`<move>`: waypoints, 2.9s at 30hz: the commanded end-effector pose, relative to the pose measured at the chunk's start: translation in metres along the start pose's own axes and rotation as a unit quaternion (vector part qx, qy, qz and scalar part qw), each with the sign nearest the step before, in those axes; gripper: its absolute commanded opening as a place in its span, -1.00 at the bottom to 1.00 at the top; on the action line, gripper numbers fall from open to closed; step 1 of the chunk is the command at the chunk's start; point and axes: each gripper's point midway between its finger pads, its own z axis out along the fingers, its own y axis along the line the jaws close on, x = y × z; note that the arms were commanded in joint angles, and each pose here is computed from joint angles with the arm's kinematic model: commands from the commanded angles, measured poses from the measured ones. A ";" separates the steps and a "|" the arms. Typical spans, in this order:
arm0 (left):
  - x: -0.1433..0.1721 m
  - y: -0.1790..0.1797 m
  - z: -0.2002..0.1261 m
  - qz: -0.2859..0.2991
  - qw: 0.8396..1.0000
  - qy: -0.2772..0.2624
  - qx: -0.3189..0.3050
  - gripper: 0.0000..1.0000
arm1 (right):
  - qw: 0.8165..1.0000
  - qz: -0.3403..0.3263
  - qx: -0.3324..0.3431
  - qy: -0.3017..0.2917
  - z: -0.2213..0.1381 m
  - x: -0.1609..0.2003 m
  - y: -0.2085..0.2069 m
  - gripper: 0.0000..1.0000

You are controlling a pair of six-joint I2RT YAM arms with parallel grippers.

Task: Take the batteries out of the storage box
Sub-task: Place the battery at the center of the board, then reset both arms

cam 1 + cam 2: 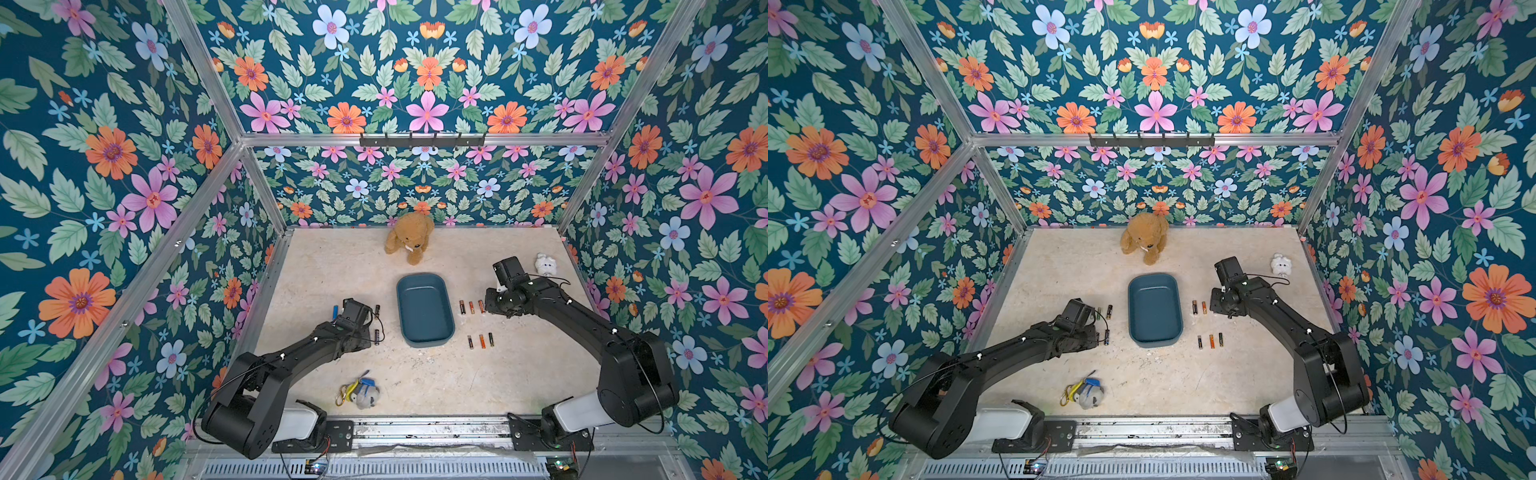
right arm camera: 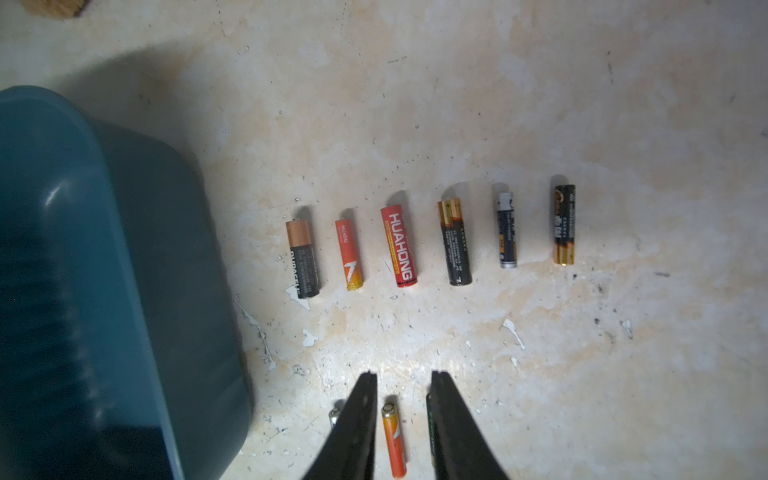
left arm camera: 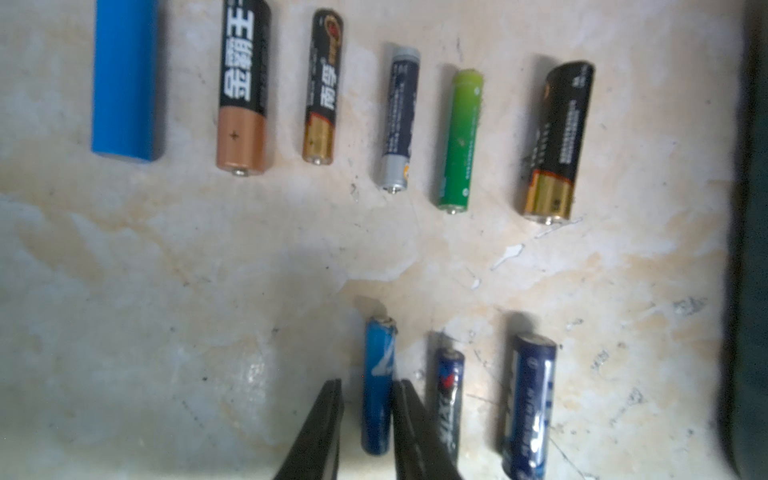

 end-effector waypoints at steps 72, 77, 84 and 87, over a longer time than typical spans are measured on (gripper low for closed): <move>-0.136 0.113 -0.099 -0.019 0.828 -0.540 -0.146 0.99 | 0.822 0.101 0.150 -0.540 -0.122 -0.060 -0.140 0.99; -0.143 0.117 -0.085 -0.019 0.832 -0.540 -0.122 0.99 | 0.826 0.109 0.151 -0.532 -0.102 -0.062 -0.151 0.99; -0.160 0.112 -0.045 0.006 0.874 -0.472 -0.115 0.99 | 0.830 0.073 0.152 -0.532 -0.068 -0.054 -0.149 0.99; -0.164 0.116 -0.042 -0.005 0.875 -0.467 -0.125 0.99 | 0.799 0.084 0.139 -0.579 -0.078 -0.040 -0.157 0.99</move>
